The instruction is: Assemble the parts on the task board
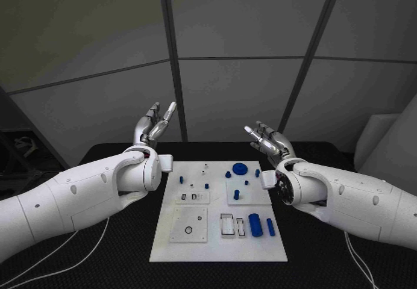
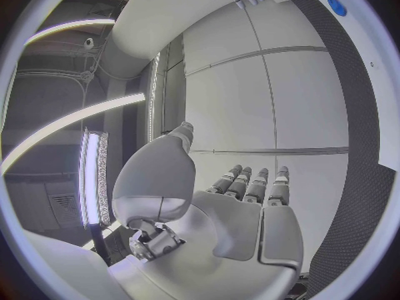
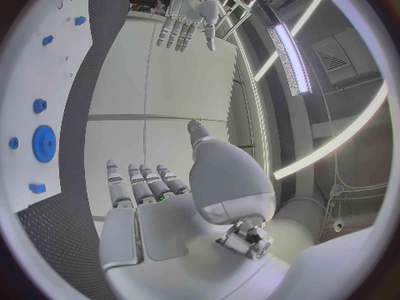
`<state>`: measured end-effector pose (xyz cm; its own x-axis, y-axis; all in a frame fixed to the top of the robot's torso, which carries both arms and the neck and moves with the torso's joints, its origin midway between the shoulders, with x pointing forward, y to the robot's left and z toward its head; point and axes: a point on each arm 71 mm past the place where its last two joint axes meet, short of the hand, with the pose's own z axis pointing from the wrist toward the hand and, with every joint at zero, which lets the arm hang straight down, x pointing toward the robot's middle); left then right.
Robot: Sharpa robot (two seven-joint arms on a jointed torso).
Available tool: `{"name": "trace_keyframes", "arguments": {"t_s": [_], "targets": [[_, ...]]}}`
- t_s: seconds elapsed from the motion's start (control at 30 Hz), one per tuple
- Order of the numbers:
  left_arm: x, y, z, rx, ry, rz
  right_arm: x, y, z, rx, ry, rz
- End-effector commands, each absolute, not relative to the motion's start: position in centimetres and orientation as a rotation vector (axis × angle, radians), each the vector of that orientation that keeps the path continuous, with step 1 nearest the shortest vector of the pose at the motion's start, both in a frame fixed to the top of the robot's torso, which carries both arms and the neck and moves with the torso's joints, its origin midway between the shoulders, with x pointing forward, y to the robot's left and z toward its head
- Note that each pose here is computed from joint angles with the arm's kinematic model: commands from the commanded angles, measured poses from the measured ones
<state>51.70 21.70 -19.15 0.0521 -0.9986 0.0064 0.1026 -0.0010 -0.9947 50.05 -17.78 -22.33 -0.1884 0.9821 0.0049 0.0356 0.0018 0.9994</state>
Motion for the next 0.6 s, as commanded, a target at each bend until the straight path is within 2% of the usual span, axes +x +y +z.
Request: {"name": "trace_keyframes", "arguments": {"t_s": [0.03, 0.3, 0.33, 0.6], "targets": [[51.7, 21.3, -18.8, -1.101, 1.099, -1.272, 50.2, -16.6, -22.5, 1.033, 1.555, 1.409], [51.7, 21.3, -18.8, -1.101, 1.099, -1.272, 50.7, -16.2, -22.6, 0.992, 1.621, 1.421], [51.3, 23.0, -18.8, -1.116, 1.133, -1.282, 51.8, -18.5, -20.2, 0.524, 1.483, 1.180], [50.5, 23.7, -18.5, -1.111, 1.159, -1.302, 52.6, -18.7, -18.5, 0.264, 1.479, 1.048]]}}
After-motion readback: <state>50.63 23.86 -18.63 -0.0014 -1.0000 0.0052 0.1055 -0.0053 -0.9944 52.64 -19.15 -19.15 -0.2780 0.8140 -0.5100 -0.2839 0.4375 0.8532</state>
